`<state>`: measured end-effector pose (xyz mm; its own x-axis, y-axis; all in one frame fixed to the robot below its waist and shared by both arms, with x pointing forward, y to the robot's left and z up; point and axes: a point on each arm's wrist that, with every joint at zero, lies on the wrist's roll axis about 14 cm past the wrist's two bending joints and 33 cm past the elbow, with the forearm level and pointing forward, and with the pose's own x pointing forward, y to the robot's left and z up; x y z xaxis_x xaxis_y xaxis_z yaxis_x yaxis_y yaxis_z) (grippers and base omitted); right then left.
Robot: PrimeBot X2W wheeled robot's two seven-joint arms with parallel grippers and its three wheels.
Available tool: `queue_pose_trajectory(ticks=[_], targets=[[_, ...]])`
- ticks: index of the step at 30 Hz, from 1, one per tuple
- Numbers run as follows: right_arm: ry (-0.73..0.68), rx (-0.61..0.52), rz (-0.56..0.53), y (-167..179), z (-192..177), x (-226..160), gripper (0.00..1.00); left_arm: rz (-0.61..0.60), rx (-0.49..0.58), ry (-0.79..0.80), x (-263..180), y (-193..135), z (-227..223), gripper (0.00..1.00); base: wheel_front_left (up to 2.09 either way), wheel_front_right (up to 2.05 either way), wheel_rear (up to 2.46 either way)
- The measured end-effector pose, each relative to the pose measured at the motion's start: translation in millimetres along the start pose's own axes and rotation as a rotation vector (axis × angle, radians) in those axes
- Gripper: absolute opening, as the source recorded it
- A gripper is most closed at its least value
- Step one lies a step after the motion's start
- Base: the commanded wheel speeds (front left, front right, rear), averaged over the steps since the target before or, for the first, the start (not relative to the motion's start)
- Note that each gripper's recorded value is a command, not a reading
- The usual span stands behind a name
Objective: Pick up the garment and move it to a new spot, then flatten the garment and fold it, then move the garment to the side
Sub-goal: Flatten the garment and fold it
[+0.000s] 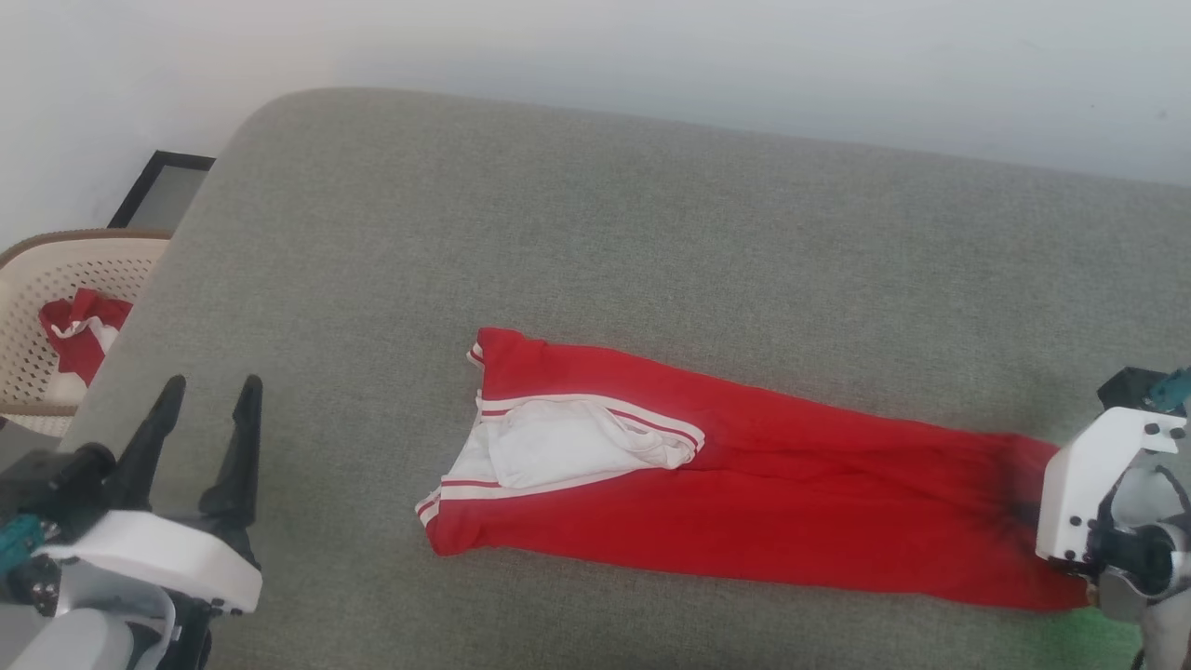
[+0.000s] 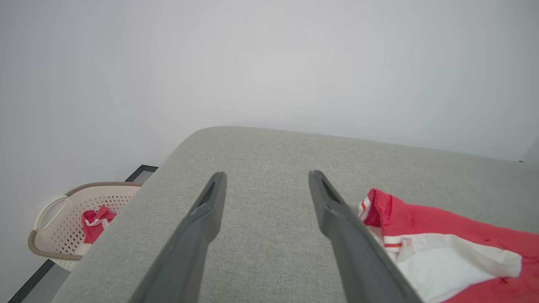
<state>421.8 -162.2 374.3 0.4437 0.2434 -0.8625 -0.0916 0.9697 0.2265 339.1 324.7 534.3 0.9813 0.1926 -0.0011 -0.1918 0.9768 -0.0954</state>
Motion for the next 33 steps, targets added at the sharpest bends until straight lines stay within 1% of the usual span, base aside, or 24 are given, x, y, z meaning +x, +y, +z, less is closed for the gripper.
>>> queue_pose_trajectory(ticks=[5,11,14,16,19,20,26,30,33], targets=[[-0.004,0.04,0.026,4.1,0.4,2.9,0.0,0.009,-0.006,-0.013,-2.7,4.3,-2.1,1.0,0.0,0.0,0.0],[-0.043,0.069,0.025,-3.8,10.0,-1.9,0.0,0.007,-0.013,-0.019,-3.5,6.3,-7.3,1.0,0.0,0.0,0.0],[-0.067,0.081,0.007,-15.2,16.2,-7.1,0.0,0.001,-0.016,-0.022,-1.6,4.5,-8.7,1.0,0.0,0.0,0.0],[-0.085,0.098,-0.019,-29.9,20.5,-13.4,0.0,-0.005,-0.004,-0.028,0.6,3.6,-8.1,1.0,0.0,0.0,0.0],[-0.106,0.116,-0.072,-55.2,23.8,-24.6,0.0,-0.013,-0.018,-0.02,1.6,0.3,-13.4,1.0,0.0,0.0,0.0],[-0.106,0.116,-0.072,-55.2,23.8,-24.6,0.0,-0.013,-0.018,-0.02,1.6,0.3,-13.4,1.0,0.0,0.0,0.0],[-0.15,0.136,-0.181,-101.3,29.9,-49.5,0.0,-0.038,-0.017,-0.022,7.8,-6.2,-15.2,1.0,0.0,0.0,0.0],[-0.169,0.146,-0.193,-106.6,30.6,-57.3,0.0,-0.049,-0.021,-0.025,9.1,-9.7,-16.2,1.0,0.0,0.0,0.0],[-0.198,0.129,-0.181,-101.1,37.2,-63.9,0.0,-0.059,-0.019,-0.035,10.2,-12.5,-14.3,1.0,0.0,0.0,0.0]])
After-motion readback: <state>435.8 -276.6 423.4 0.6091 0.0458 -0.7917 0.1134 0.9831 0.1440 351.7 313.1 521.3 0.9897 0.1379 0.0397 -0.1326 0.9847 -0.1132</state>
